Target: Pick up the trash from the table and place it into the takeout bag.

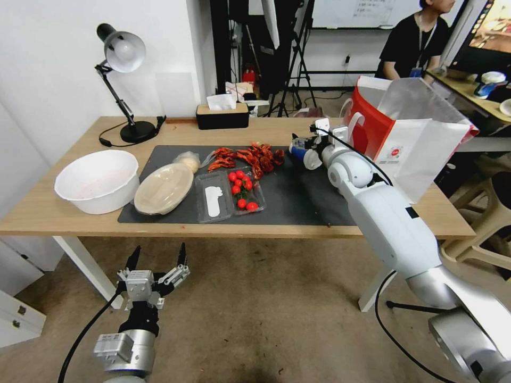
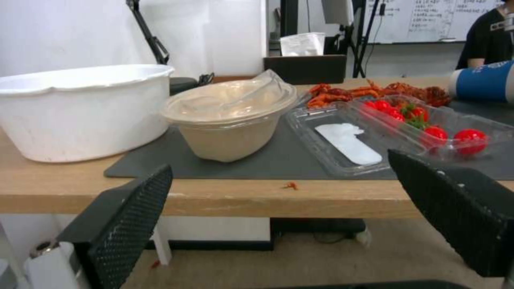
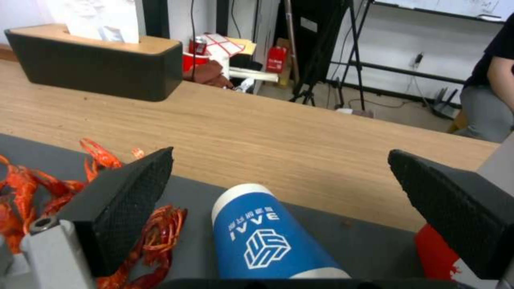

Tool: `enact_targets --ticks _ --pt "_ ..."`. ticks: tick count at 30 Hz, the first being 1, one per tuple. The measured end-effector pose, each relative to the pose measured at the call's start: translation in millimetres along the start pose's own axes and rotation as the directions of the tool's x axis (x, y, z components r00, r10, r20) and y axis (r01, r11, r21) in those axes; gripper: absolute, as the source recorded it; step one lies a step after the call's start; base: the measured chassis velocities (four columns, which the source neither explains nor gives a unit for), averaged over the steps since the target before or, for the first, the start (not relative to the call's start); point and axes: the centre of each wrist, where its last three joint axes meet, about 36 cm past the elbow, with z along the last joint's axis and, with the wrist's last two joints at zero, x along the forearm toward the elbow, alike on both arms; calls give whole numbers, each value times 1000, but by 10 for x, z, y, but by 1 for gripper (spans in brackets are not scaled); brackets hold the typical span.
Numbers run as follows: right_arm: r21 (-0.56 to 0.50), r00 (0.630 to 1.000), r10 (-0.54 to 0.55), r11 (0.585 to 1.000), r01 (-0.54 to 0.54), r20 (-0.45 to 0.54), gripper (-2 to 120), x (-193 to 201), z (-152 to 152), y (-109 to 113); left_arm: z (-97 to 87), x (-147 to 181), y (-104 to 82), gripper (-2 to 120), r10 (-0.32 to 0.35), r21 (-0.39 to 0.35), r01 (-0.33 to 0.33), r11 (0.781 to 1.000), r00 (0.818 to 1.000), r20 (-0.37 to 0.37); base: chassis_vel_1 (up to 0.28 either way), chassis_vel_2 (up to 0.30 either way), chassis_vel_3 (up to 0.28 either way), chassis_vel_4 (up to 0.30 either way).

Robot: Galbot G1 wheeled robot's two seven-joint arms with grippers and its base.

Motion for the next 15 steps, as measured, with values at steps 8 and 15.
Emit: enact_targets --ticks 8,15 --pt "24 999 -22 999 23 -41 100 -143 1 -88 5 -8 6 100 3 -3 -3 1000 1000 1 0 0 0 0" --pt "33 996 -41 998 44 -83 100 -180 59 -140 6 -2 15 100 4 -6 -4 1000 1000 -1 0 0 0 0"
